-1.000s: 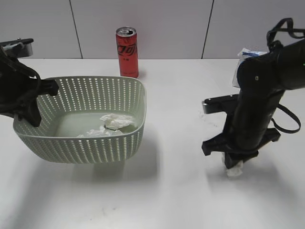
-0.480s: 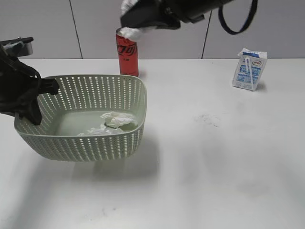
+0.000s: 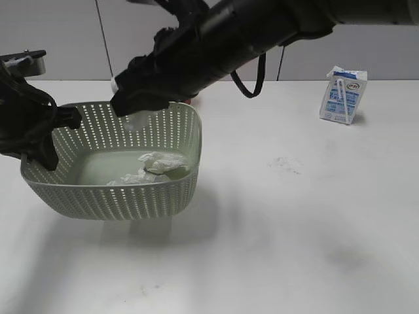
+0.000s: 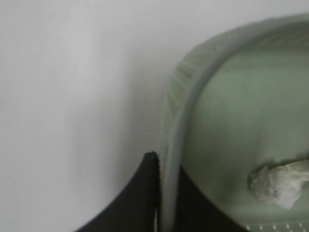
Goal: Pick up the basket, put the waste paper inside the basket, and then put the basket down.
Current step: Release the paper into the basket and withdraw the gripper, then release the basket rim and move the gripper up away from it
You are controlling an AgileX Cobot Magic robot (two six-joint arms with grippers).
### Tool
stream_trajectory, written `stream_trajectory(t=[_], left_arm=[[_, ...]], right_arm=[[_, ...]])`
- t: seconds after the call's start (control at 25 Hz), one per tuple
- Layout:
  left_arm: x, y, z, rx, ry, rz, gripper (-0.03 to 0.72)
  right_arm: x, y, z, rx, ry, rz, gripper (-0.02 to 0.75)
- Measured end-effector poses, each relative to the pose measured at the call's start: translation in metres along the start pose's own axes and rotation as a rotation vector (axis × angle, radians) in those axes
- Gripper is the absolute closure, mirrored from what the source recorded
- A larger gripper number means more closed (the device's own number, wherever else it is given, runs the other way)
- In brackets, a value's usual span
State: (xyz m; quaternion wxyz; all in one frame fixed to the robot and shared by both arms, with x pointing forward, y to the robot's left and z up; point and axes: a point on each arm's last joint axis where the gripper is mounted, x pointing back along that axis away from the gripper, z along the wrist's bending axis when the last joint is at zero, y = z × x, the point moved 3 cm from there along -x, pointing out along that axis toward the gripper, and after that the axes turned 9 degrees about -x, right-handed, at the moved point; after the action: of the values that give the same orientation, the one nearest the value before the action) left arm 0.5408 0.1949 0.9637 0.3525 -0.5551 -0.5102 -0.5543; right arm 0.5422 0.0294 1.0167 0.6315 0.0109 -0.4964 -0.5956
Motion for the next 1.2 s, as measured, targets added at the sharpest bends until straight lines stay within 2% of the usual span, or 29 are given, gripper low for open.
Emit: stream_trajectory(t=[0.08,0.12,0.16,0.32,0.44,0.56,0.68,0.84,1.08,1.2], left_arm=[[0.000,0.000,0.000,0.000,0.000,0.001,0.688],[0.000,0.000,0.000,0.000,0.000,0.001,0.688],[0.000,0.000,0.000,0.000,0.000,0.001,0.688],[0.000,0.000,0.000,0.000,0.000,0.001,0.688],[0.000,0.000,0.000,0.000,-0.001,0.003,0.688],[0.000,0.000,0.000,0.000,-0.001,0.003,0.688],[0.000,0.000,0.000,0.000,-0.001,0.004,0.688],[0.000,0.000,0.000,0.001,-0.002,0.003,0.688],[0.000,0.000,-0.002,0.013,-0.018,-0.003,0.688],[0.000,0.001,-0.004,0.022,-0.029,-0.004,0.688]], right_arm=[[-0.003,-0.001,-0.004,-0.016,-0.015,-0.001,0.206],[-0.003,0.000,-0.004,-0.013,-0.024,-0.004,0.150],[0.000,0.004,-0.004,-0.004,-0.033,-0.018,0.131],[0.019,0.026,-0.004,0.025,-0.110,-0.061,0.125],[0.047,0.043,-0.022,-0.032,-0.215,-0.046,0.125],[0.083,0.049,-0.065,-0.098,-0.363,0.024,0.127],[0.117,0.039,-0.108,-0.199,-0.464,0.123,0.146],[0.153,0.024,-0.146,-0.330,-0.530,0.209,0.159],[0.181,0.016,-0.174,-0.399,-0.595,0.223,0.160],[0.190,0.011,-0.181,-0.411,-0.647,0.227,0.160]])
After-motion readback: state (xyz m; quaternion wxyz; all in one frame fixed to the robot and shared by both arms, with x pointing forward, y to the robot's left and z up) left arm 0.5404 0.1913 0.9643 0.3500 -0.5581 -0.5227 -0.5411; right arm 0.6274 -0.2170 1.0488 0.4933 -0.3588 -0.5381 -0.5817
